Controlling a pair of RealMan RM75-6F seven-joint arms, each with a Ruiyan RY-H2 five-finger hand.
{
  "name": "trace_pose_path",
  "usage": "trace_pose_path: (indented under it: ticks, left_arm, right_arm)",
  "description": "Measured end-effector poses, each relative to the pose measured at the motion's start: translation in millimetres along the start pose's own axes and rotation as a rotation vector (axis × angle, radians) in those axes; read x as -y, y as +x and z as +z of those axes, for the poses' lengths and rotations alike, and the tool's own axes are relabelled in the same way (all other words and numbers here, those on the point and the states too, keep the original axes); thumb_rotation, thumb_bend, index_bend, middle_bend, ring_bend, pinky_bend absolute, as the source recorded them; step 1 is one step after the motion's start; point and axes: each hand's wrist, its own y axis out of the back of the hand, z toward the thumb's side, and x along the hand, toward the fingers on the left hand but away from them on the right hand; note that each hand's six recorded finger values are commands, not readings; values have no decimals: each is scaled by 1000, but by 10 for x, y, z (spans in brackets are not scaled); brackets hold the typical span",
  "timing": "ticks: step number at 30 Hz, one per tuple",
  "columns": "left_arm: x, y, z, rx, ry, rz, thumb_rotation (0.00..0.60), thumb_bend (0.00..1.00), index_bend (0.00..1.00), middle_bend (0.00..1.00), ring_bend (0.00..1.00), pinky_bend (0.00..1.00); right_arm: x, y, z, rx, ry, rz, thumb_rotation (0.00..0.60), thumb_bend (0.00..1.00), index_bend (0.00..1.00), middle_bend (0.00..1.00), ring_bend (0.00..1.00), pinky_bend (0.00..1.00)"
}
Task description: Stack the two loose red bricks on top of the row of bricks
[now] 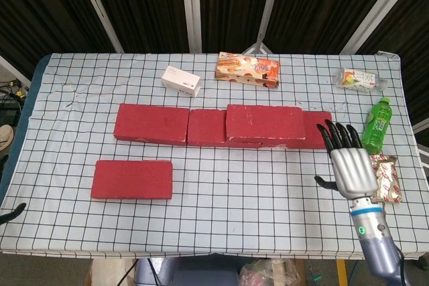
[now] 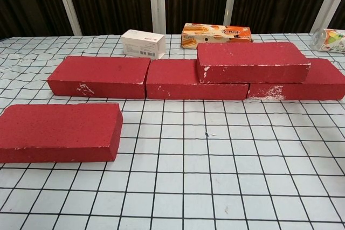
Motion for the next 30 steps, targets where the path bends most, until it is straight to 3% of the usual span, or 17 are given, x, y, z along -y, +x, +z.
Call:
trace_pose_path:
  ticks: [7,15,30]
  left_arm:
    - [-48,-9,1,17,-15,34,600,0,44,0,3,201]
    - [-26,-20,50,40,-25,33,600,0,43,0,3,200]
    - [-13,82,144,77,-36,13,600,0,0,0,3,174]
  right_arm:
    - [288,425,-272,70,-3,-35,600,154,0,0,0,0]
    - [513,636,-583,124,31,-46,600,153,0,0,0,0]
    - [476,738,-833,193,66,-66,600,154,0,0,0,0]
